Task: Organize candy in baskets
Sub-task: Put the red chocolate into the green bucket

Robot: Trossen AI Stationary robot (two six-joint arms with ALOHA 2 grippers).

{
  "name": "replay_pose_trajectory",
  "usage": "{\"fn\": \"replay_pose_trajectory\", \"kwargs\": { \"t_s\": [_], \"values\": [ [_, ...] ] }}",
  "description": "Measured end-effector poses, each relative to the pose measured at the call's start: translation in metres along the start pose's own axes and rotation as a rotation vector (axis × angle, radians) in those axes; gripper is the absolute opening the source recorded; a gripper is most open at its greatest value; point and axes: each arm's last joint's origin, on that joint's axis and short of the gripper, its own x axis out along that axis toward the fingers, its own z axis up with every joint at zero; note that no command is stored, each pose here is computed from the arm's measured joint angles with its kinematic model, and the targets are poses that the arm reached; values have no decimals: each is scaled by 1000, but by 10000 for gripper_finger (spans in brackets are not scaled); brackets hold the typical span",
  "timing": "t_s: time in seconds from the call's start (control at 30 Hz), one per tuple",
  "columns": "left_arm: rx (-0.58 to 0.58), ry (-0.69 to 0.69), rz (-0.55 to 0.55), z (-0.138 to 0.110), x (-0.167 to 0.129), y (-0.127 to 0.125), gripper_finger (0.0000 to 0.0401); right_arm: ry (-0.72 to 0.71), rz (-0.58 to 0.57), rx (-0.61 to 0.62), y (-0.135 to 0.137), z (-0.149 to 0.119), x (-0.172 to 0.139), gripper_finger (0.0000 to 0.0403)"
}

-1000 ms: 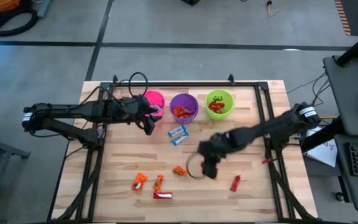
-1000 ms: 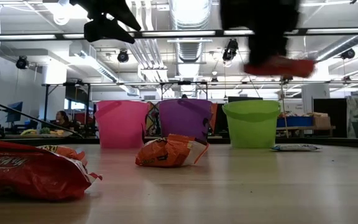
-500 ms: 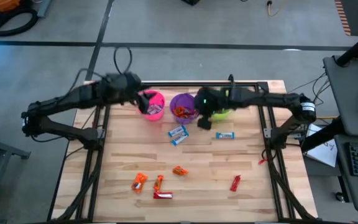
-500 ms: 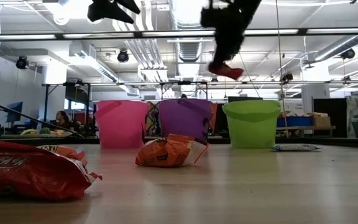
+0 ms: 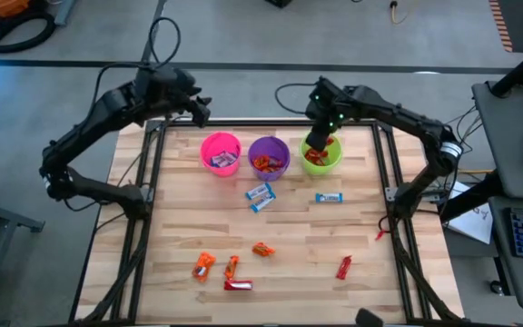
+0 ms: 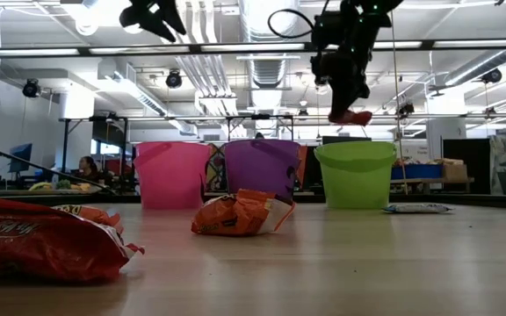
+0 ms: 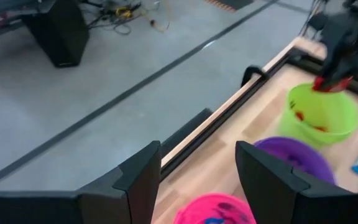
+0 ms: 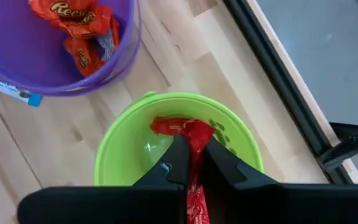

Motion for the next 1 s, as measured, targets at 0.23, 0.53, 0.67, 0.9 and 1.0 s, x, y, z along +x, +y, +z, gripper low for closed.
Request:
{"fn": "replay_pose_trajectory", "kwargs": {
  "t_s": [0.23,0.53,0.67,0.9,1.0],
  "values": [
    [31,99,62,-10,32,9,190,21,-11,3,-21,-1,7,16],
    [24,100,165,-7,57,14,190,68,33,-87,-26,2,31,30],
    [14,109,215,-7,62,17,190,86,65,-123,-25,2,37,30],
    [-6,106,333,-7,62,23,190,80,191,-214,-25,-2,39,30],
    [-12,107,346,-7,62,26,190,74,240,-219,-26,-5,41,31]
  ]
}}
